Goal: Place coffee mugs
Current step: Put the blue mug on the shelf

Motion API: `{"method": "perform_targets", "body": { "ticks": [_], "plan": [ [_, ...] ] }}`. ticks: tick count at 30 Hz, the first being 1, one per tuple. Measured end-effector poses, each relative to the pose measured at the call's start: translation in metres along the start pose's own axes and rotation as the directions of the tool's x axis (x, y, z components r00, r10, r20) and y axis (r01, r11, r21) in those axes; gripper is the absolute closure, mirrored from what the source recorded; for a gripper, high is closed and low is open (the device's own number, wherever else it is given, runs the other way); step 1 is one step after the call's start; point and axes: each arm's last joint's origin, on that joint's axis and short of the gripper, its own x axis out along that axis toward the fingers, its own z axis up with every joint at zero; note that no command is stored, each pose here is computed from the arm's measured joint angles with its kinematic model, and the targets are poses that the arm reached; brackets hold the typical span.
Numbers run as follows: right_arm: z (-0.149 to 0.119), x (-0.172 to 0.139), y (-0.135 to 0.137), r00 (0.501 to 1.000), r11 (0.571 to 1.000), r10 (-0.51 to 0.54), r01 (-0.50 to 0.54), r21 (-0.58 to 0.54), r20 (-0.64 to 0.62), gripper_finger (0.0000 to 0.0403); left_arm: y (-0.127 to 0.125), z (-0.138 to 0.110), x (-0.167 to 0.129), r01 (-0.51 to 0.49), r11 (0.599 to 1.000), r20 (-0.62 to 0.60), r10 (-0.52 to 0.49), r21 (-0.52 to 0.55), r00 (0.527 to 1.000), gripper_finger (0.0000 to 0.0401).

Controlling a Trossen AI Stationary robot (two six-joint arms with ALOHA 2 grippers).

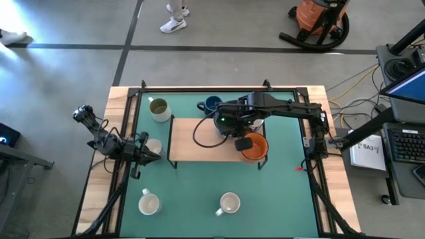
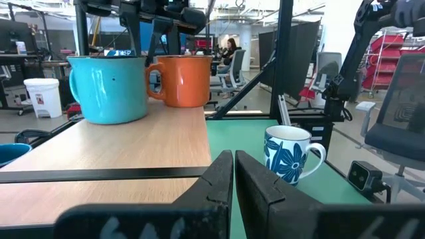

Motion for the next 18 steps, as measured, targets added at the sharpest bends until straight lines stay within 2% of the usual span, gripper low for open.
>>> {"method": "perform_targets", "body": {
  "ticks": [10,18],
  "plan": [
    [-0.004,-0.001,0.001,0.999,1.0,0.01,-0.01,-0.006,-0.033,0.036,0.0,0.0,0.0,0.0,1.0,0.0,0.0,0.0,1.0,0.0401],
    [-0.006,-0.011,0.001,1.0,0.999,-0.011,0.011,-0.038,0.011,0.036,0.0,0.0,0.0,0.0,1.0,0.0,0.0,0.0,1.0,0.0401]
  ]
}}
